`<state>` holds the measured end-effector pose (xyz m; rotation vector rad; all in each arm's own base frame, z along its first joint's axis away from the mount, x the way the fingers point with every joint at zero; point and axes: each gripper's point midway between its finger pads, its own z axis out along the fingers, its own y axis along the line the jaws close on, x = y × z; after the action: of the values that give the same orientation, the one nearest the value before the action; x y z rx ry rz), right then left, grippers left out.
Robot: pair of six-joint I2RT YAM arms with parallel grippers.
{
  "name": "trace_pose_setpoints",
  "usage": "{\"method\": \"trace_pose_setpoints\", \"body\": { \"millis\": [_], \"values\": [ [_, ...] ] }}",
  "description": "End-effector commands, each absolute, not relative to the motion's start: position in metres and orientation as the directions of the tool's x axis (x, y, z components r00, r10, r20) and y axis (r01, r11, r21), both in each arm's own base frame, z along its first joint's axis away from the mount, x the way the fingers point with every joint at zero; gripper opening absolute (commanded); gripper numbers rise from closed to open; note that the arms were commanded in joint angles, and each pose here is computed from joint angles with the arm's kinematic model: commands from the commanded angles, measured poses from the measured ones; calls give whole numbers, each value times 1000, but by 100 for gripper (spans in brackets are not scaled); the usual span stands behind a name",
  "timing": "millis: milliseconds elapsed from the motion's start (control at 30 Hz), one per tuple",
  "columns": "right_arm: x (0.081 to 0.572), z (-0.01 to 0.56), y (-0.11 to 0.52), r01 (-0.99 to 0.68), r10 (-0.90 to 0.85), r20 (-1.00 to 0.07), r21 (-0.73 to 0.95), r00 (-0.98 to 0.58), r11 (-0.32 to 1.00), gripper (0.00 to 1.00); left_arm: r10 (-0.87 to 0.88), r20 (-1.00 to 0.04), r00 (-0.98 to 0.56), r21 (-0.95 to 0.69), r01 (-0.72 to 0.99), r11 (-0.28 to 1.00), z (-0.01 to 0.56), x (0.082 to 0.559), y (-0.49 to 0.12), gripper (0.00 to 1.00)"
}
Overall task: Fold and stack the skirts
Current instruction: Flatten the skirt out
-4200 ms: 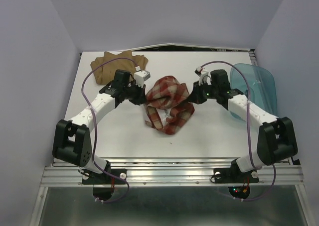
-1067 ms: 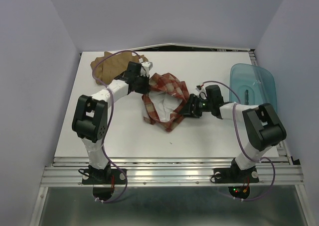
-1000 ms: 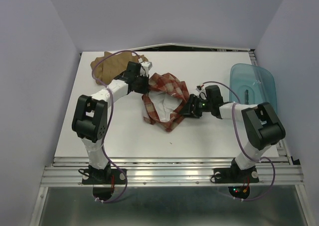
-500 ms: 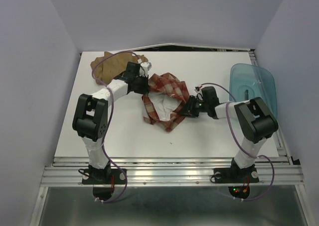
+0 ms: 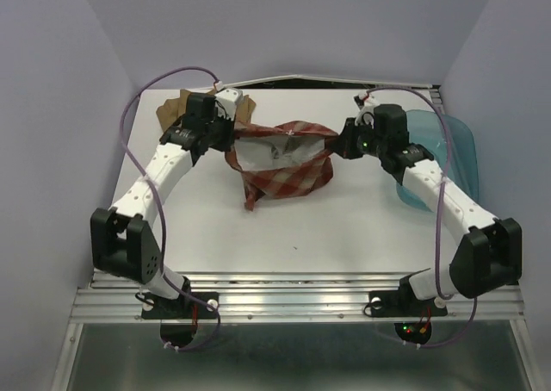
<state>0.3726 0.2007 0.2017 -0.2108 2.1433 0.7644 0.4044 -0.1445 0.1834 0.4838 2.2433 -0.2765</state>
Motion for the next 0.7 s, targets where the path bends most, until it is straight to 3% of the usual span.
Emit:
{"method": "trace_pose_setpoints", "body": {
  "millis": [0, 200, 367, 567, 600, 667],
  "values": [
    [385, 248, 132, -333, -75, -876, 101, -477, 937, 1, 327, -836, -440, 157, 379, 912, 262, 394, -111, 0],
    [395, 324, 81, -187, -215, -932, -165, -290, 968, 1, 339, -890, -305, 273, 239, 932, 329, 378, -77, 0],
    [421, 387, 68, -90, -267, -949, -254, -168, 963, 1, 340, -922, -186, 308, 183, 934, 383, 385, -73, 0],
    [483, 396, 58, -34, -334, -931, -332, -145, 943, 1, 369, -907, -202, 311, 266, 912, 376, 441, -102, 0],
    [508, 374, 56, -36, -342, -921, -341, -189, 939, 1, 361, -910, -203, 304, 266, 915, 378, 451, -106, 0],
    [535, 403, 39, 16, -314, -940, -319, -136, 948, 1, 344, -919, -192, 293, 248, 923, 388, 489, -116, 0]
  ]
}}
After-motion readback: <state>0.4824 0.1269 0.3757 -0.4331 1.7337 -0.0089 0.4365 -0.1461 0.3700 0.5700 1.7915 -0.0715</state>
